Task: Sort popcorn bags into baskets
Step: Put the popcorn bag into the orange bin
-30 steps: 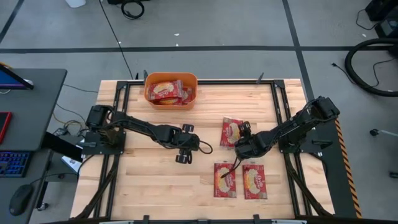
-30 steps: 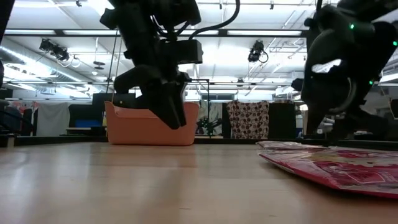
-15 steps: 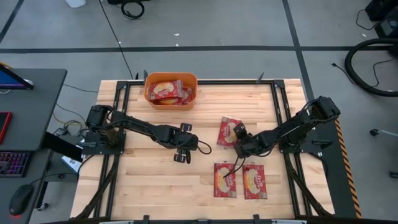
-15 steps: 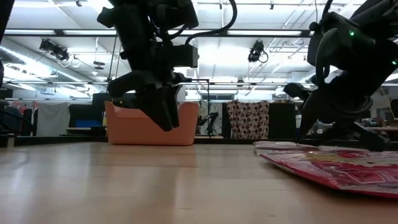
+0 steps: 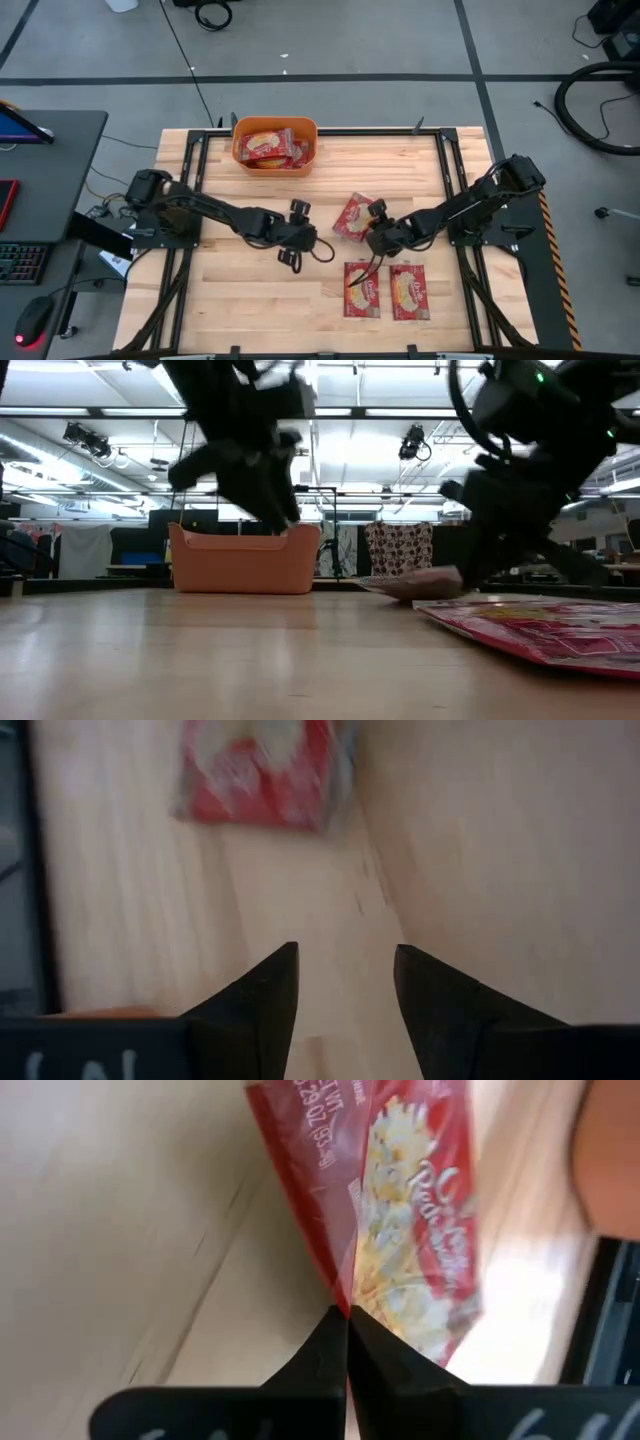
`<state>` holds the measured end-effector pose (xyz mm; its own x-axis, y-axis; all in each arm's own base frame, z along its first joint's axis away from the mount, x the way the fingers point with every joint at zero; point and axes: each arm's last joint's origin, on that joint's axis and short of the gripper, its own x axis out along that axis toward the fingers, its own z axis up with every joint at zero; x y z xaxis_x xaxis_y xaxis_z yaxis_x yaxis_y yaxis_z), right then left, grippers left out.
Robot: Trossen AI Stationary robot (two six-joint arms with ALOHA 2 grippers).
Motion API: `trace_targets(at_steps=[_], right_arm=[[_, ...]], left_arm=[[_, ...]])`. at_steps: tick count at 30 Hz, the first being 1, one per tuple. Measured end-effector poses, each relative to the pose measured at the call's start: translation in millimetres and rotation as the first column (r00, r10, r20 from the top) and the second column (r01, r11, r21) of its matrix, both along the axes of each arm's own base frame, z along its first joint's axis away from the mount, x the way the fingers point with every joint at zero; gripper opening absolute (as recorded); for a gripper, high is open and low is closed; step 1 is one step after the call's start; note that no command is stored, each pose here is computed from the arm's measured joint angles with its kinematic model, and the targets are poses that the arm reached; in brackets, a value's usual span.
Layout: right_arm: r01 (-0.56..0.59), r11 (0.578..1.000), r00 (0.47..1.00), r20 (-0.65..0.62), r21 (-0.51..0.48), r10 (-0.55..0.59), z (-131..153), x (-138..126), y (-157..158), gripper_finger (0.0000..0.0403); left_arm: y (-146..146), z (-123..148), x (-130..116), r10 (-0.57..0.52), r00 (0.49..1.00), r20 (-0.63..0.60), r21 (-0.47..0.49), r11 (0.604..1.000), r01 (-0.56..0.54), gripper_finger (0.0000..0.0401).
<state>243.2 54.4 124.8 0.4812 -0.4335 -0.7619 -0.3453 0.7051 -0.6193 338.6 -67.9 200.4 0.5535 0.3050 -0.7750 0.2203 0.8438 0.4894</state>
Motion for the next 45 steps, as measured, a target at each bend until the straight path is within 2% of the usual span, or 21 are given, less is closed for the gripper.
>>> trace_targets(at_steps=[4, 6, 10, 13, 18, 25, 28, 31, 35, 40, 45], right_arm=[[0.003, 1.0, 0.998, 0.07, 0.021, -0.004, 17.8, 16.4, 4.6, 0.0004], [0.019, 0.999, 0.994, 0.108, 0.041, -0.023, 27.2, 24.4, 5.3, 0.0003], [0.05, 0.983, 0.985, 0.154, 0.179, -0.078, 46.2, 40.2, 2.4, 0.0002], [0.074, 0.953, 0.976, 0.175, 0.293, -0.13, 57.8, 49.3, -1.5, 0.0002], [0.101, 0.906, 0.96, 0.197, 0.41, -0.197, 71.0, 58.7, -6.5, 0.0002], [0.079, 0.847, 0.946, 0.229, 0.526, -0.231, 86.8, 69.4, -9.9, 0.0001], [0.044, 0.798, 0.935, 0.255, 0.602, -0.244, 96.4, 75.8, -9.8, 0.0], [-0.01, 0.752, 0.918, 0.304, 0.659, -0.255, 107.3, 82.7, -8.9, 0.0], [-0.058, 0.737, 0.901, 0.353, 0.673, -0.252, 113.4, 86.7, -7.1, 0.0005], [-0.072, 0.75, 0.881, 0.395, 0.658, -0.261, 118.4, 87.8, -7.9, 0.0032], [-0.114, 0.794, 0.85, 0.472, 0.597, -0.233, 145.1, 71.8, -9.2, 0.007]], left_arm=[[-1.2, 23.0, -7.9, 0.021, 0.996, 0.082, -0.051, 0.999, -0.017, 0.0169], [-0.9, 24.8, -7.8, 0.039, 0.995, 0.096, -0.093, 0.995, -0.03, 0.0169], [-5.3, 19.6, -5.8, 0.043, 0.994, 0.096, -0.115, 0.993, -0.032, 0.0169], [-7.6, 19.7, -3.2, 0.073, 0.989, 0.13, -0.15, 0.987, -0.053, 0.017], [-6.8, 22.1, -0.3, 0.133, 0.976, 0.173, -0.204, 0.974, -0.096, 0.0187], [-5.3, 22.9, -0.1, 0.134, 0.973, 0.187, -0.151, 0.983, -0.107, 0.0222], [-5.7, 22.9, -0.2, 0.108, 0.978, 0.18, -0.132, 0.988, -0.085, 0.0221], [-5.3, 22.3, -0.9, 0.105, 0.98, 0.169, -0.128, 0.988, -0.084, 0.0202], [-4.5, 26.5, -4.0, 0.094, 0.982, 0.166, -0.117, 0.99, -0.075, 0.0144], [-1.6, 38.5, -11.4, 0.072, 0.982, 0.172, -0.101, 0.993, -0.055, 0.0037], [11.2, 53.8, -22.0, 0.074, 0.983, 0.168, -0.059, 0.996, -0.065, 0.0033]])
